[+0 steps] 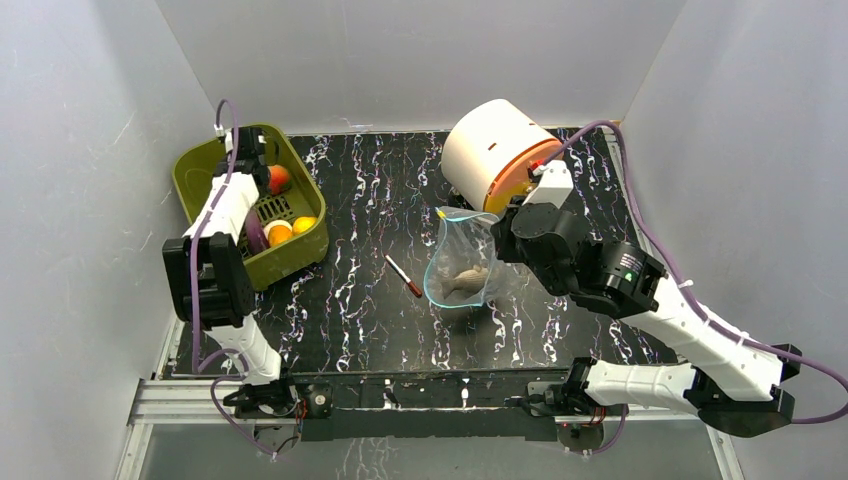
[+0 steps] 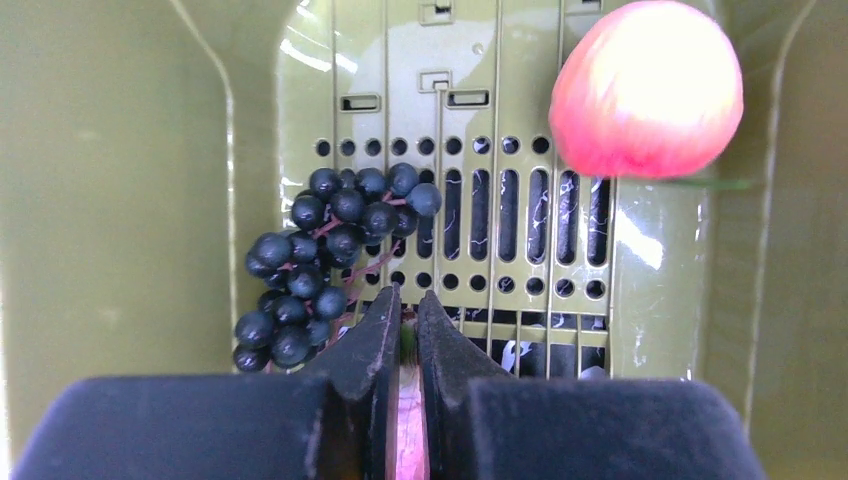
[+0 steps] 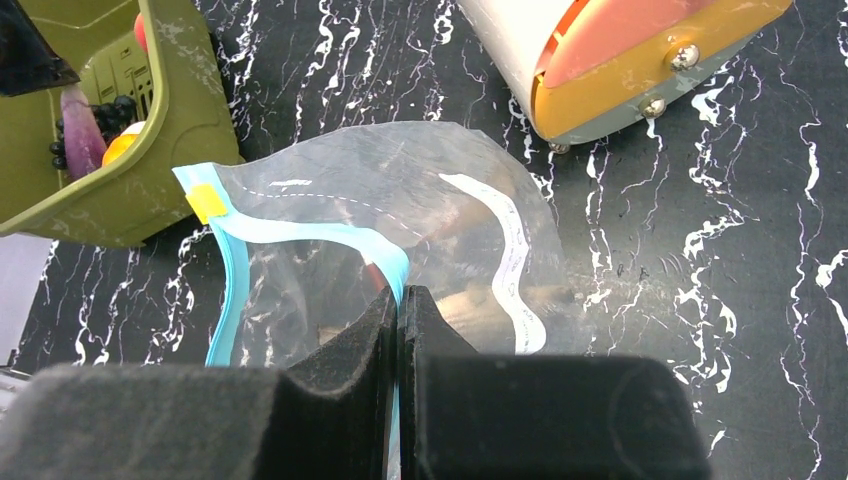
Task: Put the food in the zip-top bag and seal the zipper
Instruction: Pick up the fake vegetable from the bin.
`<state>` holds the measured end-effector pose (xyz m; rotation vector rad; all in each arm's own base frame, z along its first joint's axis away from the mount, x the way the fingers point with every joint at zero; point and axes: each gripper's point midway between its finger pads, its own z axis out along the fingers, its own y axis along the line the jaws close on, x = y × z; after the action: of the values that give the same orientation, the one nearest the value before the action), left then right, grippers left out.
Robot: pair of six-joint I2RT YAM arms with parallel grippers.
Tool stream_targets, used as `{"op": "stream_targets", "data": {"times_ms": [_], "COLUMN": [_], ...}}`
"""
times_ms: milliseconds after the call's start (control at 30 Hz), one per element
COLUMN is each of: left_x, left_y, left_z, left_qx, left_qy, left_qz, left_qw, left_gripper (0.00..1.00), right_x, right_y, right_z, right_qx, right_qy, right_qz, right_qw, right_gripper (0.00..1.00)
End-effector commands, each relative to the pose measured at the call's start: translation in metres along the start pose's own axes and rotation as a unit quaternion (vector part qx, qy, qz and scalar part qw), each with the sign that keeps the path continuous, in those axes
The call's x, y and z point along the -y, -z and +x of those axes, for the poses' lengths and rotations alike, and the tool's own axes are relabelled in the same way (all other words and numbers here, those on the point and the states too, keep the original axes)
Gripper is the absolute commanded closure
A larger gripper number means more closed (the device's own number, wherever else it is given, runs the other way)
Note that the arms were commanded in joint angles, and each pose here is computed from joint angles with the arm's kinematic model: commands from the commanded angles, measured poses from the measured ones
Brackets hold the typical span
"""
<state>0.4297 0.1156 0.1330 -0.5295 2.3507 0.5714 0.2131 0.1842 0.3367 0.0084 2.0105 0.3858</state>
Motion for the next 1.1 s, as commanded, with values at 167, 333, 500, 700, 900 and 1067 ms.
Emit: {"op": "stream_targets", "data": {"times_ms": [167,333,500,700,900,1067], "left_x": [-0.028,-0.029,-0.026,-0.039,-0.026,-0.004], "left_y": [0.071,0.103,0.132,0.158,0.193,0.224], "left_z": [-0.055,-0.085,-0.109,-0.13,-0.151,-0.164], "left_qx": [0.086,0.125,0.149,0.185,0.21,0.188], "left_qy": [0.082,0.139,0.167,0.175,0.223,0.258], "left_qz": [0.009,0.047,0.083,0.082,0.161,0.248], "left_qw": [0.993,0.981,0.971,0.964,0.938,0.915], "left_gripper": [1.0,1.0,1.0,1.0,1.0,1.0], "right_x": [-0.028,-0.036,-0.042,-0.045,-0.054,-0.066], "right_y": [0.003,-0.004,-0.011,-0.021,-0.03,-0.038], "right_z": [-0.031,-0.02,-0.017,-0.011,-0.01,-0.007], "right_qx": [0.028,0.004,0.002,-0.005,-0.01,-0.022], "right_qy": [-0.049,-0.059,-0.069,-0.077,-0.083,-0.082], "right_qz": [-0.039,-0.039,-0.039,-0.024,-0.021,-0.027], "right_qw": [0.998,0.997,0.997,0.997,0.996,0.996], "right_gripper": [1.0,1.0,1.0,1.0,1.0,1.0]}}
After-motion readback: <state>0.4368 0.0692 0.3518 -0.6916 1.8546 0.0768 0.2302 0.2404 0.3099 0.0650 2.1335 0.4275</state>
